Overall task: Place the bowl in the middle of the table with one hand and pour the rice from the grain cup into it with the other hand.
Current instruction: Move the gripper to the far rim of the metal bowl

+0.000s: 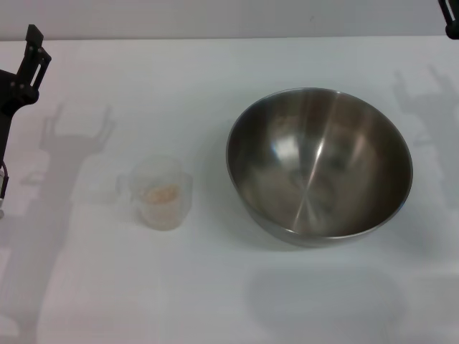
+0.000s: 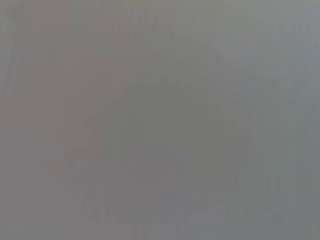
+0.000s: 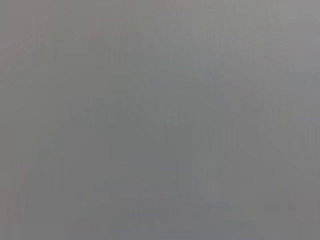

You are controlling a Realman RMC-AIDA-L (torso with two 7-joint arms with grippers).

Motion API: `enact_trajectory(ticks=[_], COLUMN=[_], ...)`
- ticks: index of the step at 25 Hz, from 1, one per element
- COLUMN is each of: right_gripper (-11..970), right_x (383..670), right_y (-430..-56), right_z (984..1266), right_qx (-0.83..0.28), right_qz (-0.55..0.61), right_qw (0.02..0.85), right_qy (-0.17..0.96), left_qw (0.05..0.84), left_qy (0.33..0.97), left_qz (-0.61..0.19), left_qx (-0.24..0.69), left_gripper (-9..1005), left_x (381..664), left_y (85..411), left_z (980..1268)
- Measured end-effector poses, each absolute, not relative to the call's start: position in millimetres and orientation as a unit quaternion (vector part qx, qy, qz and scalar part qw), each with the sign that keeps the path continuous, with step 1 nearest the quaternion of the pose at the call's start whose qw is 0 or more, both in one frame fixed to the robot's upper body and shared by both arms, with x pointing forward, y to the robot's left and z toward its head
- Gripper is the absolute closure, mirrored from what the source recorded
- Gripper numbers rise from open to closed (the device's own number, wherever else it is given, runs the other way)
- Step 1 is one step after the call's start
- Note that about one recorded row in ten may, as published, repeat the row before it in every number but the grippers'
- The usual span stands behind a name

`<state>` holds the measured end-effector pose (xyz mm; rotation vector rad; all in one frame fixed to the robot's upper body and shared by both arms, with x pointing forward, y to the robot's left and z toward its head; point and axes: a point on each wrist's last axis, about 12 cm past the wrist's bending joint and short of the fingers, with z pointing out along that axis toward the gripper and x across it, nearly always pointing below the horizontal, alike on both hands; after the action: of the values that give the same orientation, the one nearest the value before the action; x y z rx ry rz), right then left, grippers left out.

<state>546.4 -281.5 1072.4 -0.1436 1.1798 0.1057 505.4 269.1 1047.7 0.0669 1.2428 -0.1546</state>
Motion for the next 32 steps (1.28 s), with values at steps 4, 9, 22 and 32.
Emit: enact_trajectory(ticks=[4, 9, 22, 32], right_gripper=[303, 304, 306, 311], right_x=[545, 545, 552, 580], right_y=[-283, -280, -272, -214], right_z=[1075, 1077, 1089, 1124], right_qx=[-0.077, -0.095, -0.124, -0.108], right_qz=[0.037, 0.026, -0.019, 0.107], right_qw=[0.835, 0.838, 0.852, 0.764], right_qy=[0.543, 0.536, 0.509, 0.628], left_qw=[0.811, 0.819, 0.813, 0.814], left_qy=[0.579, 0.570, 0.577, 0.576], left_qz=[-0.071, -0.068, -0.072, -0.075], left_qx=[0.034, 0.026, 0.020, 0.024], left_gripper=[125, 125, 126, 125], left_x=[504, 495, 492, 493], left_y=[269, 273, 273, 271], left_z=[1048, 1047, 1044, 1045])
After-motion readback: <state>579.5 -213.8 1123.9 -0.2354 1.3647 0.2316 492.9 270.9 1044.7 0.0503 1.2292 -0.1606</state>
